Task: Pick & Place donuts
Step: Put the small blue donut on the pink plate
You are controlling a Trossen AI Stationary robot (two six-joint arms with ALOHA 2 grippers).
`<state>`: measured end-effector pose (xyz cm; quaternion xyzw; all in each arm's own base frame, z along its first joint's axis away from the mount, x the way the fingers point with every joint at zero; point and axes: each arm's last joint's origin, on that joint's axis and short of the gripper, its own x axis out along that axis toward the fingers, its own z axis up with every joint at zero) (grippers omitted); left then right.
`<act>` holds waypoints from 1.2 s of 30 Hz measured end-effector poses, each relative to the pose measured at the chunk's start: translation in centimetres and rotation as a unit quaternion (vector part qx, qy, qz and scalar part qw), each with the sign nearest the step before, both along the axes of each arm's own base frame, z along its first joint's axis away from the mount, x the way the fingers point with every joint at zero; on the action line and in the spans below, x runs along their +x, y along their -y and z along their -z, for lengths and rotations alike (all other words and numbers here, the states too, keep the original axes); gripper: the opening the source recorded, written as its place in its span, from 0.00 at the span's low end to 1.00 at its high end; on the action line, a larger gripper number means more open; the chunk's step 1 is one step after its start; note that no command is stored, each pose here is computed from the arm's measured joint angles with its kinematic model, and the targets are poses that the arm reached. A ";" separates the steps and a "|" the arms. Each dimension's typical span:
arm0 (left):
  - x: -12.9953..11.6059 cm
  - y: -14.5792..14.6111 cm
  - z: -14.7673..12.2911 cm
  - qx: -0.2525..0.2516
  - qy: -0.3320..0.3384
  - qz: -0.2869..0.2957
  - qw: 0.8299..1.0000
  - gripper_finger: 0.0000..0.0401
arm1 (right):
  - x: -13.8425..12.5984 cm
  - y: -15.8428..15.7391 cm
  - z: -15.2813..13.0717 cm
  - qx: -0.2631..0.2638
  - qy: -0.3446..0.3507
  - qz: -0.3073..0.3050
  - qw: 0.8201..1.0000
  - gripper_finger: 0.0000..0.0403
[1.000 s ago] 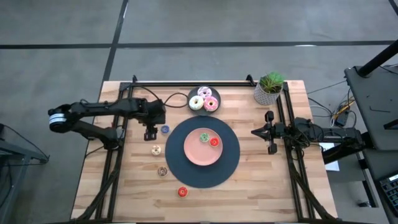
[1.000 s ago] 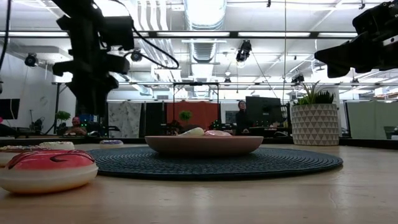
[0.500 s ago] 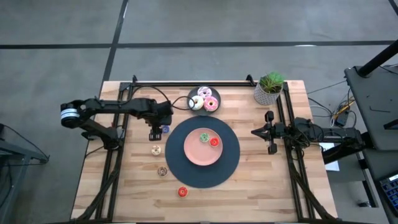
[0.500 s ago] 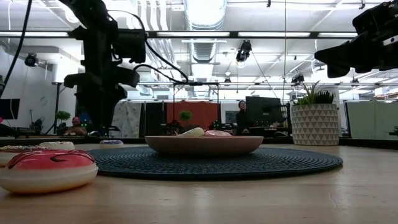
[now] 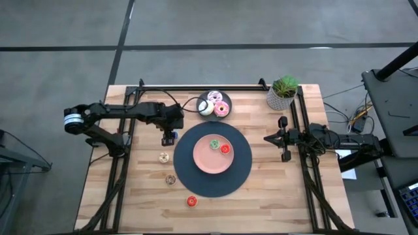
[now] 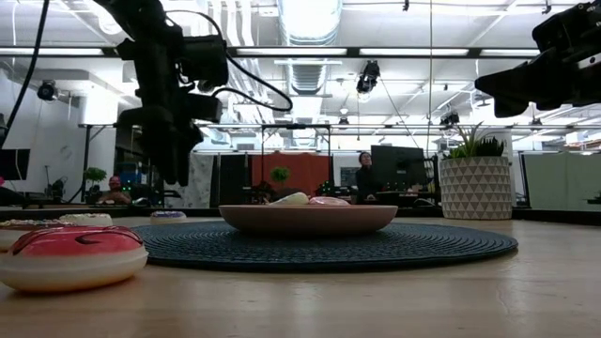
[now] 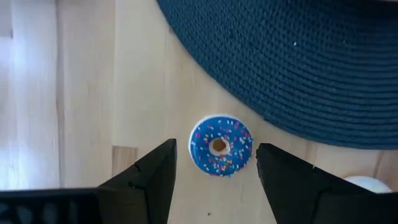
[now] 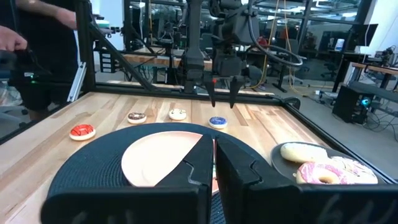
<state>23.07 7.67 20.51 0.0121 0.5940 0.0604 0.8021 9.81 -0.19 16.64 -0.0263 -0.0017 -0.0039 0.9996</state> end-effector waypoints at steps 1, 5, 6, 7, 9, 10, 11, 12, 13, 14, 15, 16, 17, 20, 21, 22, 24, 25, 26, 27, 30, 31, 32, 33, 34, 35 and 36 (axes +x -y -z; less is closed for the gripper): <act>0.1 0.0 -0.1 0.000 0.003 0.000 1.000 0.48 | 0.0 0.0 0.0 0.000 0.000 0.000 1.000 0.02; 0.4 -0.1 -0.6 0.000 0.013 -0.007 1.000 0.51 | 0.0 0.0 0.0 0.000 0.000 0.000 1.000 0.02; 0.4 -0.1 -0.7 0.001 0.016 -0.008 1.000 0.52 | 0.0 0.0 0.0 0.000 0.000 0.000 1.000 0.02; 0.5 -0.1 -0.8 0.001 0.019 -0.008 1.000 0.54 | 0.0 0.0 0.0 0.000 0.000 0.000 1.000 0.02; 0.6 -0.2 -0.9 0.003 0.023 -0.008 1.000 0.56 | 0.0 0.0 0.0 0.000 0.000 0.000 1.000 0.02; 0.6 -0.2 -1.0 0.003 0.025 -0.009 1.000 0.57 | 0.0 0.0 0.0 0.000 0.000 0.000 1.000 0.02; 0.7 -0.2 -1.0 0.004 0.029 -0.010 1.000 0.57 | 0.0 0.0 0.0 0.000 0.000 0.000 1.000 0.02; 0.8 -0.2 -1.1 0.004 0.031 -0.012 0.999 0.58 | 0.0 0.0 0.0 0.000 0.000 0.000 1.000 0.02; 0.8 -0.2 -1.2 0.004 0.032 -0.013 0.999 0.58 | 0.0 0.0 0.0 0.000 0.000 0.000 1.000 0.02; 0.8 -0.3 -1.2 0.004 0.033 -0.014 0.999 0.58 | 0.0 0.0 0.0 0.000 0.000 0.000 1.000 0.02; 0.8 -0.3 -1.2 0.003 0.034 -0.017 0.999 0.58 | 0.0 0.0 0.0 0.000 0.000 0.000 1.000 0.02; 0.9 -0.3 -1.3 0.002 0.035 -0.020 0.999 0.58 | 0.0 0.0 0.0 0.000 0.000 0.000 1.000 0.02; 0.9 -0.3 -1.4 0.002 0.038 -0.023 0.999 0.58 | 0.0 0.0 0.0 0.000 0.000 0.000 1.000 0.02; 1.0 -0.3 -1.6 0.000 0.042 -0.029 0.999 0.58 | 0.0 0.0 0.0 0.000 0.000 0.000 1.000 0.02; 1.0 -0.3 -1.7 0.000 0.044 -0.031 0.999 0.58 | 0.0 0.0 0.0 0.000 0.000 0.000 1.000 0.02; 1.1 -0.3 -1.8 0.000 0.045 -0.032 0.998 0.58 | 0.0 0.0 0.0 0.000 0.000 0.000 1.000 0.02; 1.1 -0.4 -1.8 0.001 0.047 -0.032 0.998 0.58 | 0.0 0.0 0.0 0.000 0.000 0.000 1.000 0.02; 1.1 -0.4 -1.8 0.001 0.047 -0.032 0.998 0.58 | 0.0 0.0 0.0 0.000 0.000 0.000 1.000 0.02; 1.1 -0.4 -1.8 0.001 0.047 -0.032 0.998 0.58 | 0.0 0.0 0.0 0.000 0.000 0.000 1.000 0.02; 1.1 -0.4 -1.8 0.001 0.048 -0.032 0.998 0.58 | 0.0 0.0 0.0 0.000 0.000 0.000 1.000 0.02; 1.1 -0.4 -1.8 0.001 0.047 -0.031 0.998 0.58 | 0.0 0.0 0.0 0.000 0.000 0.000 1.000 0.02; 1.1 -0.4 -1.7 0.001 0.047 -0.031 0.998 0.58 | 0.0 0.0 0.0 0.000 0.000 0.000 1.000 0.02; 1.1 -0.3 -1.6 0.001 0.047 -0.031 0.998 0.58 | 0.0 0.0 0.0 0.000 0.000 0.000 1.000 0.02; 1.1 -0.4 -1.5 0.001 0.044 -0.030 0.999 0.58 | 0.0 0.0 0.0 0.000 0.000 0.000 1.000 0.02; 1.1 -0.4 -1.4 0.000 0.042 -0.030 0.999 0.58 | 0.0 0.0 0.0 0.000 0.000 0.000 1.000 0.02; 1.2 -0.4 -1.4 0.000 0.041 -0.030 0.999 0.58 | 0.0 0.0 0.0 0.000 0.000 0.000 1.000 0.02; 1.2 -0.4 -1.3 -0.001 0.040 -0.030 0.999 0.58 | 0.0 0.0 0.0 0.000 0.000 0.000 1.000 0.02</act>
